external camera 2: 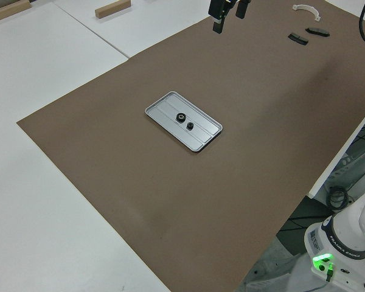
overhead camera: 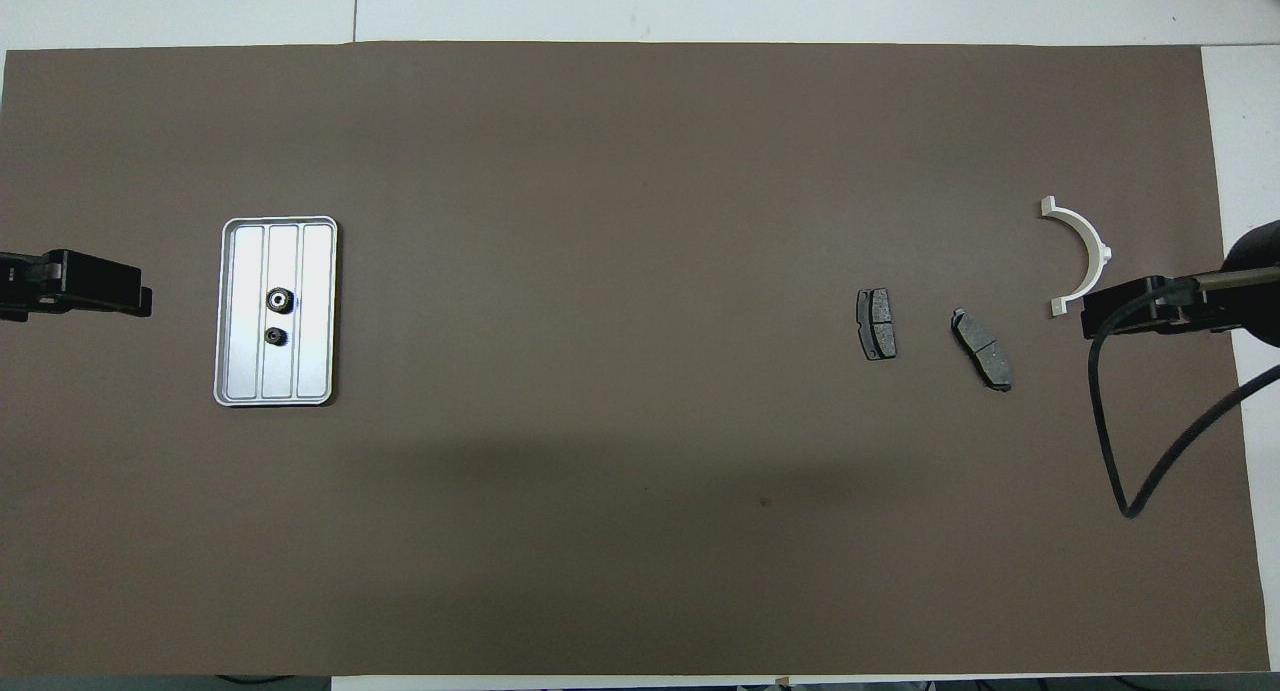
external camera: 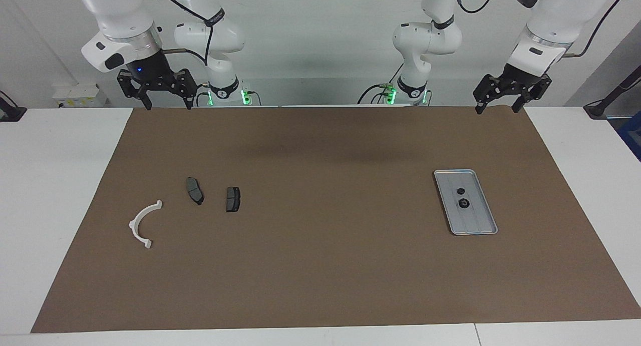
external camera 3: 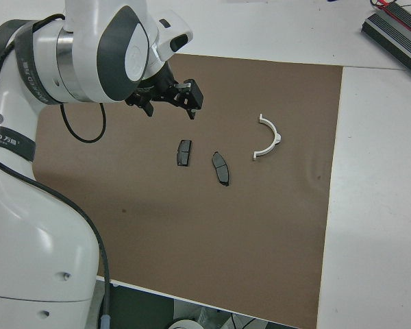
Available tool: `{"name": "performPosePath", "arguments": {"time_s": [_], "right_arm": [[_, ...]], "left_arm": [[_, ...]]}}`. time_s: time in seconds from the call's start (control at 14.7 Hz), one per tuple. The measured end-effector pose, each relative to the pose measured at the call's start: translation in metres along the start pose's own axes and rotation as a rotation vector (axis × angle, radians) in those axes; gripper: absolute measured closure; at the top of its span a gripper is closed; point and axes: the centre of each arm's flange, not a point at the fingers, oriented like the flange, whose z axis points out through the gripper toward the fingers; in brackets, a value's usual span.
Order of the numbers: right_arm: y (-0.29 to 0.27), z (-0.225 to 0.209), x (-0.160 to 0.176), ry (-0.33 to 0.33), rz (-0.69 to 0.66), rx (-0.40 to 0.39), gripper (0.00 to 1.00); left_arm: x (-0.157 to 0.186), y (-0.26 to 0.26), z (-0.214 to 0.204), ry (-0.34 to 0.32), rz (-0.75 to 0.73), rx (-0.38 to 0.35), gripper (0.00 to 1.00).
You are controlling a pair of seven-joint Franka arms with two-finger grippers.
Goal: Place bearing gear from tray to pile
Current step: 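Reach the left gripper toward the black gear on the metal tray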
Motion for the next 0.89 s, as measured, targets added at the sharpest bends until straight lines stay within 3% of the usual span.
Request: {"name": "performPosePath", "arguments": {"time_s": [0.61,0.82,0.89], "right_arm": [[0.000,0.000,0.000,0.000,0.000,0.000,0.00],[0.000,0.000,0.000,0.000,0.000,0.000,0.00],[0.000,0.000,0.000,0.000,0.000,0.000,0.00]], "left_arm": [[-0.006,-0.009,0.014,-0.028,-0.009,-0.002,0.00],[-0.012,-0.029,0.080,0.051,0.022,-0.013,0.00],[-0.016,-0.033,0.110,0.049,0.035,-0.014,0.00]]}}
